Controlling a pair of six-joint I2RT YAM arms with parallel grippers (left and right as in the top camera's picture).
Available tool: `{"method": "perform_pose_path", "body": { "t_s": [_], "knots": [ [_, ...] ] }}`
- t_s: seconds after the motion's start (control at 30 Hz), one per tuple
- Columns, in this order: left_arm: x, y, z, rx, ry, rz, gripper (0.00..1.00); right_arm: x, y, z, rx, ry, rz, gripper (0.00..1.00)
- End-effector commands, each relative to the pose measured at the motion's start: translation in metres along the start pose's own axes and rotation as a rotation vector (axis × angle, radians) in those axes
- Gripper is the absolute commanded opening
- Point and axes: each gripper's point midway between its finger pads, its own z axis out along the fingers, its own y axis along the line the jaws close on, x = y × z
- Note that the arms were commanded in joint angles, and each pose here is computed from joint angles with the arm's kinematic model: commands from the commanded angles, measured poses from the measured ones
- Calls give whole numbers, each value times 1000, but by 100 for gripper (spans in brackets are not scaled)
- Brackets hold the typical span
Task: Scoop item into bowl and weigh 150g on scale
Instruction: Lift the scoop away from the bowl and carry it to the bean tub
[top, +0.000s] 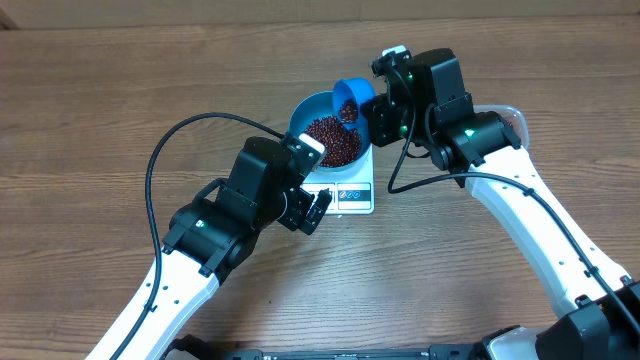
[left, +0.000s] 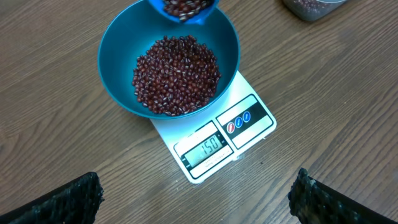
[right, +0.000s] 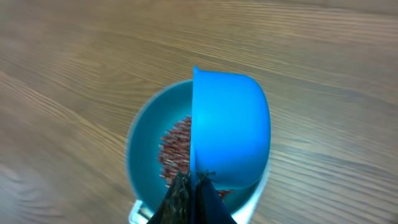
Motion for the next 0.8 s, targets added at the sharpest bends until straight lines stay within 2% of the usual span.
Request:
{"method": "perform_pose_path", "body": {
  "t_s": [0.0,0.27,0.53,0.77],
  "knots": [
    [-3,1,-4,-2,-17,8,100,-10,21,-3,-112,-20,110,4],
    [-3,1,-4,-2,-17,8,99,-36,28,-9,-195,-97,292,4],
    [-3,1,-4,-2,-17,8,100,-61,-35,-27,-157,-195,542,4],
    [-3,1,-4,-2,-17,8,99,-61,-92,-52,-165,-221,640,4]
  ]
}}
